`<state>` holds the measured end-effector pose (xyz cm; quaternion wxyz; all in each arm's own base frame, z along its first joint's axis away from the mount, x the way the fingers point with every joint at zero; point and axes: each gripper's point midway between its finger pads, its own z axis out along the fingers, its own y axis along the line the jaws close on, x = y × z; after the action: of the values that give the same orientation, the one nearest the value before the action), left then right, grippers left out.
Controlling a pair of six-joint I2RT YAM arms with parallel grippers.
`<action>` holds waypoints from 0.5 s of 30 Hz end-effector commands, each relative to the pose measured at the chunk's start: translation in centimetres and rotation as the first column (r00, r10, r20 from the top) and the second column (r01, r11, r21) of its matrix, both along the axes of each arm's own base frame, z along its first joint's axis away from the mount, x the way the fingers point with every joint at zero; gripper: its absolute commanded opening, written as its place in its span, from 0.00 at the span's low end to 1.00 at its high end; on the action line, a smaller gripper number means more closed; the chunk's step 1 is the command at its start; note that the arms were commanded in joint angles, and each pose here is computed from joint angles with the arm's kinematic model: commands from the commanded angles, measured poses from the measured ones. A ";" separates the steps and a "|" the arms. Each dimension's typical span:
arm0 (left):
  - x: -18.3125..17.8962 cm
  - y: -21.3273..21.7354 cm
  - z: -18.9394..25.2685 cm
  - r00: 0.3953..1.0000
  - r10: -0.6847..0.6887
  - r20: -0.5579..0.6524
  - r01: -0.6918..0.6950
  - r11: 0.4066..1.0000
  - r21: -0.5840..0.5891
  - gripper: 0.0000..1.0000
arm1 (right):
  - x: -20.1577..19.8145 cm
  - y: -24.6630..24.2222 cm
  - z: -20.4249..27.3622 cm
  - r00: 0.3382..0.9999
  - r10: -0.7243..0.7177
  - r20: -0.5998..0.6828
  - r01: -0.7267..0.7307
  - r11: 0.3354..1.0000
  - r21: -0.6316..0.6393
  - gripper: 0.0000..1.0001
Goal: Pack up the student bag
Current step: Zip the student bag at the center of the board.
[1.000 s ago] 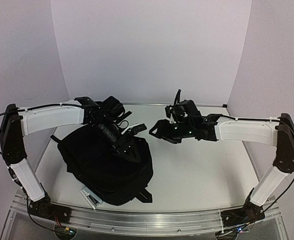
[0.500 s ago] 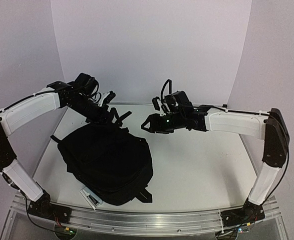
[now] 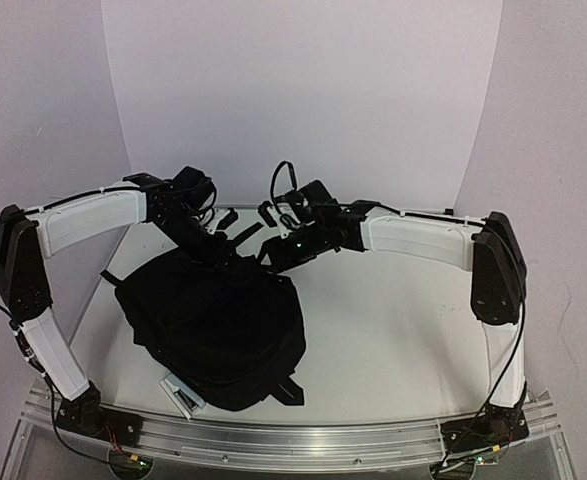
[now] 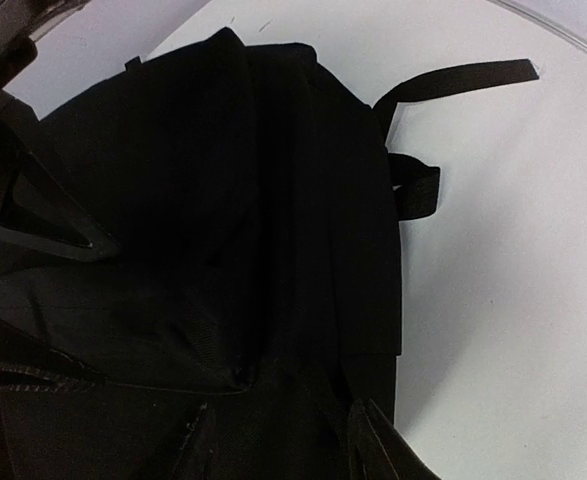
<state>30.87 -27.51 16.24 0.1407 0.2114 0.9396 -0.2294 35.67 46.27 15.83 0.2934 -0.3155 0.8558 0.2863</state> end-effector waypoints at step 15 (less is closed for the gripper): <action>1.1 1.0 -1.6 0.999 -0.018 0.027 0.015 0.994 0.107 0.49 | 1.6 1.3 -3.7 0.999 0.035 0.004 -0.034 0.995 -0.098 0.26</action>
<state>31.43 -26.82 14.27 0.1330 0.2241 0.9458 -0.1936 36.51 47.23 11.41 0.2593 -0.3420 0.8663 0.2557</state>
